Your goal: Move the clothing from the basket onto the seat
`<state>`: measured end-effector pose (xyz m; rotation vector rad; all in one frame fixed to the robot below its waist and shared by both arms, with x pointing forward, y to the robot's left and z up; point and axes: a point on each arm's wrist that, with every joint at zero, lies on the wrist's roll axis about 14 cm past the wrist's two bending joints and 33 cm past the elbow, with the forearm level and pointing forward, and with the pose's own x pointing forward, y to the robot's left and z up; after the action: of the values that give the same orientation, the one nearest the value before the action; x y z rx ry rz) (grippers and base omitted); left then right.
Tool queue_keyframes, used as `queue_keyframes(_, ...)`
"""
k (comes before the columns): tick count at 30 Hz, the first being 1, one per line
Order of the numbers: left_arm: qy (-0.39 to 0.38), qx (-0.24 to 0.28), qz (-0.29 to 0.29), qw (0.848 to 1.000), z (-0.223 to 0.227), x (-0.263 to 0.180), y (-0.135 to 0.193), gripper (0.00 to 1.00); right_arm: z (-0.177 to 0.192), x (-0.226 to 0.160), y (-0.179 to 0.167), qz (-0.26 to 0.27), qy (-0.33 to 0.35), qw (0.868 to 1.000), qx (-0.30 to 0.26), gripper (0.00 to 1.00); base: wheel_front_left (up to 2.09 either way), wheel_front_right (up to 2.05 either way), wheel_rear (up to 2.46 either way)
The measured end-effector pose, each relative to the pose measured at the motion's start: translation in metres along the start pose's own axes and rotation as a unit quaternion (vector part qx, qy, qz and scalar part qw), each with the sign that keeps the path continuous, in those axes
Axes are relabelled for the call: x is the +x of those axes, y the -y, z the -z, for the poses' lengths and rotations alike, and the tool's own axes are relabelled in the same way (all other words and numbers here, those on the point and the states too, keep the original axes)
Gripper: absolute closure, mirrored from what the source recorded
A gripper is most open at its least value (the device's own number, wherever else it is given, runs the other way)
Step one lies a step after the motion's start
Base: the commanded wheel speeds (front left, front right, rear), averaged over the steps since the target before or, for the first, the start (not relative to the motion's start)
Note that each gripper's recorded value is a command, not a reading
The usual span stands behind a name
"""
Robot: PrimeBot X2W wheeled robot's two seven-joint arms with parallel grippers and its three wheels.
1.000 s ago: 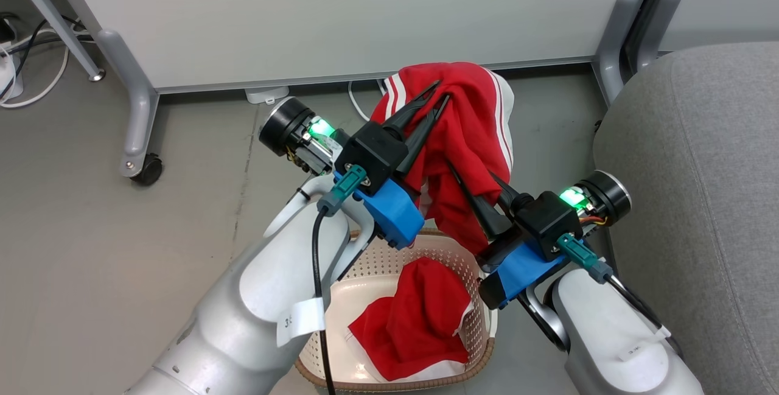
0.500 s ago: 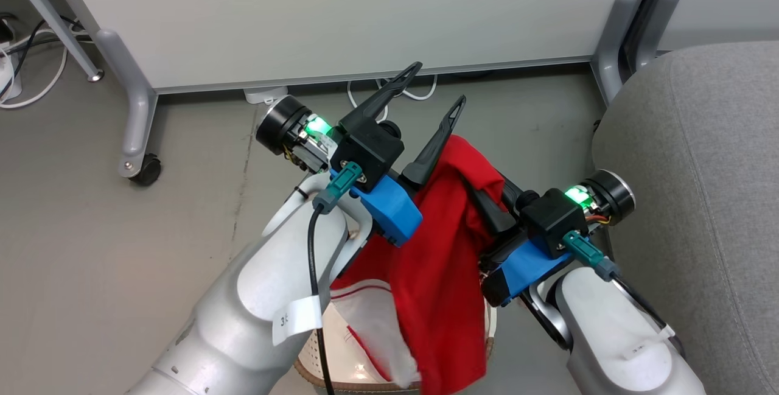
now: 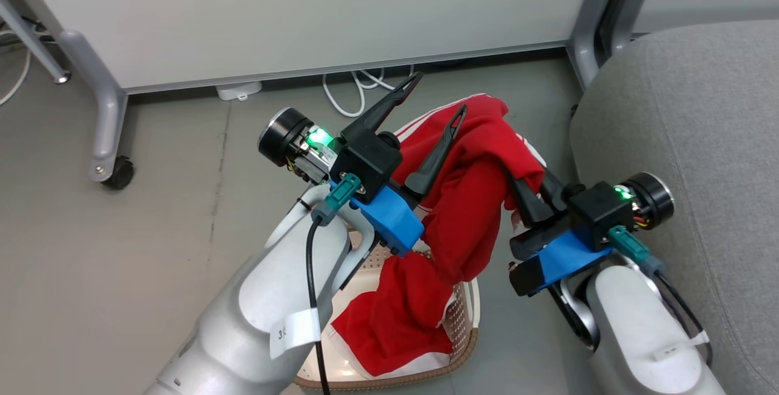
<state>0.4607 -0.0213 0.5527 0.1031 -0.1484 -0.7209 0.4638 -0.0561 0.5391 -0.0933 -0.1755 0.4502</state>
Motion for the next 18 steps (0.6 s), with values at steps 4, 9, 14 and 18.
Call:
queue_keyframes(4, 0.0, -0.015, 0.021, 1.0, 0.006, 0.006, 0.016, 0.0, 0.005, -0.011, 0.025, 0.037, -0.007, 0.999, -0.001, 1.0, 0.0, 0.0, 0.0)
queue_keyframes(9, 0.0, -0.036, 0.057, 0.998, 0.015, 0.016, 0.041, 0.0, 0.011, -0.033, 0.06, 0.091, -0.018, 0.996, -0.008, 1.0, 0.0, 0.0, 0.0)
queue_keyframes(14, -0.004, -0.058, 0.088, 0.994, 0.024, 0.023, 0.065, 0.0, 0.016, -0.057, 0.091, 0.139, -0.029, 0.99, -0.018, 1.0, 0.0, 0.0, 0.0)
queue_keyframes(18, -0.008, -0.071, 0.118, 0.99, 0.031, 0.029, 0.084, 0.0, 0.02, -0.078, 0.113, 0.176, -0.04, 0.983, -0.026, 1.0, 0.0, 0.0, 0.0)
